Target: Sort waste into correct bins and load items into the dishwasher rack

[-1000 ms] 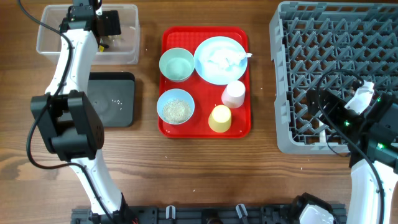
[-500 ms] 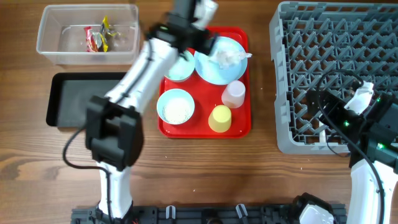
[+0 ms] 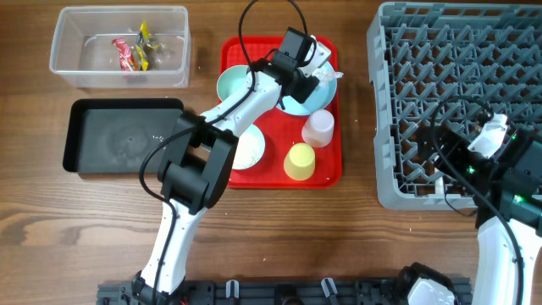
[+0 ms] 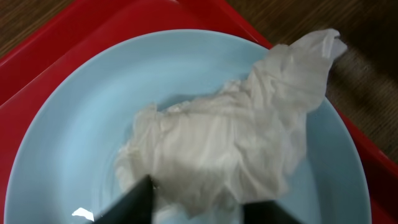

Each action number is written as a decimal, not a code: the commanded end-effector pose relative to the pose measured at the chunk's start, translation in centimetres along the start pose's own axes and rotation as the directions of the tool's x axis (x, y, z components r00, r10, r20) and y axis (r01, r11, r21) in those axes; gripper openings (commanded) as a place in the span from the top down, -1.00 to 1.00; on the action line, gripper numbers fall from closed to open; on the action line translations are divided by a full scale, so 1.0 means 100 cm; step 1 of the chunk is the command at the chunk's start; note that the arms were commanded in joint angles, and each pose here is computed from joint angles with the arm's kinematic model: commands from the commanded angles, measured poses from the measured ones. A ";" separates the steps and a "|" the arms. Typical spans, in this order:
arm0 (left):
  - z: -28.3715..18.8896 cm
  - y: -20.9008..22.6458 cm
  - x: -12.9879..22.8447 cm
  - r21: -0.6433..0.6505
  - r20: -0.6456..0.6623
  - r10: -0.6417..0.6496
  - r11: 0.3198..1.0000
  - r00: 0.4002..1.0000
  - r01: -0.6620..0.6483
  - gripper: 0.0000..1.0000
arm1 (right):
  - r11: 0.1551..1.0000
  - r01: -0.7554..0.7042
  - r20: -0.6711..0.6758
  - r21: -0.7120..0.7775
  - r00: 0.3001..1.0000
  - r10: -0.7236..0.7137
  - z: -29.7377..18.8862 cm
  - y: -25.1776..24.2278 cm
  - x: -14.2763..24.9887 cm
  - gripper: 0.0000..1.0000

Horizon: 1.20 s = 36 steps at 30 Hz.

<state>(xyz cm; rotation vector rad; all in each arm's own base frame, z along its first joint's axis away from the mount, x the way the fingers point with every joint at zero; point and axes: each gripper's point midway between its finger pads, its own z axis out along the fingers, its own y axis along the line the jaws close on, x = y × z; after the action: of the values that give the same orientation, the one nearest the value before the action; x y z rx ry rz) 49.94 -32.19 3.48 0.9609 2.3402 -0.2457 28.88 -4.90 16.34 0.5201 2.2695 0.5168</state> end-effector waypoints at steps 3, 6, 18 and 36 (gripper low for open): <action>0.002 -0.007 -0.001 0.022 0.008 0.006 1.000 1.000 -0.006 0.92 | 1.000 -0.006 0.006 0.013 1.000 0.006 -0.001 -0.002 -0.004 -0.99; -0.027 -0.001 -0.026 0.007 0.071 -0.041 0.999 0.997 0.041 0.92 | 1.000 -0.006 0.006 0.013 1.000 0.006 -0.001 -0.002 -0.004 -0.99; -0.198 0.102 -0.071 -0.188 0.276 -0.180 0.953 0.944 0.237 0.92 | 1.000 -0.008 0.004 0.013 1.000 0.008 -0.001 -0.002 -0.004 -0.99; -0.214 0.298 0.083 -0.259 0.248 -0.616 0.702 0.748 0.664 -0.15 | 1.000 -0.010 0.005 0.021 1.000 0.010 -0.001 -0.003 -0.004 -0.99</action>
<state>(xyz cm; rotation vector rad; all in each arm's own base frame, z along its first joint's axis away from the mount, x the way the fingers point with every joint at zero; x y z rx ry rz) 55.49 5.49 17.71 -0.1517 2.4018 -0.0024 28.80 -5.00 16.07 0.5302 2.2791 0.5112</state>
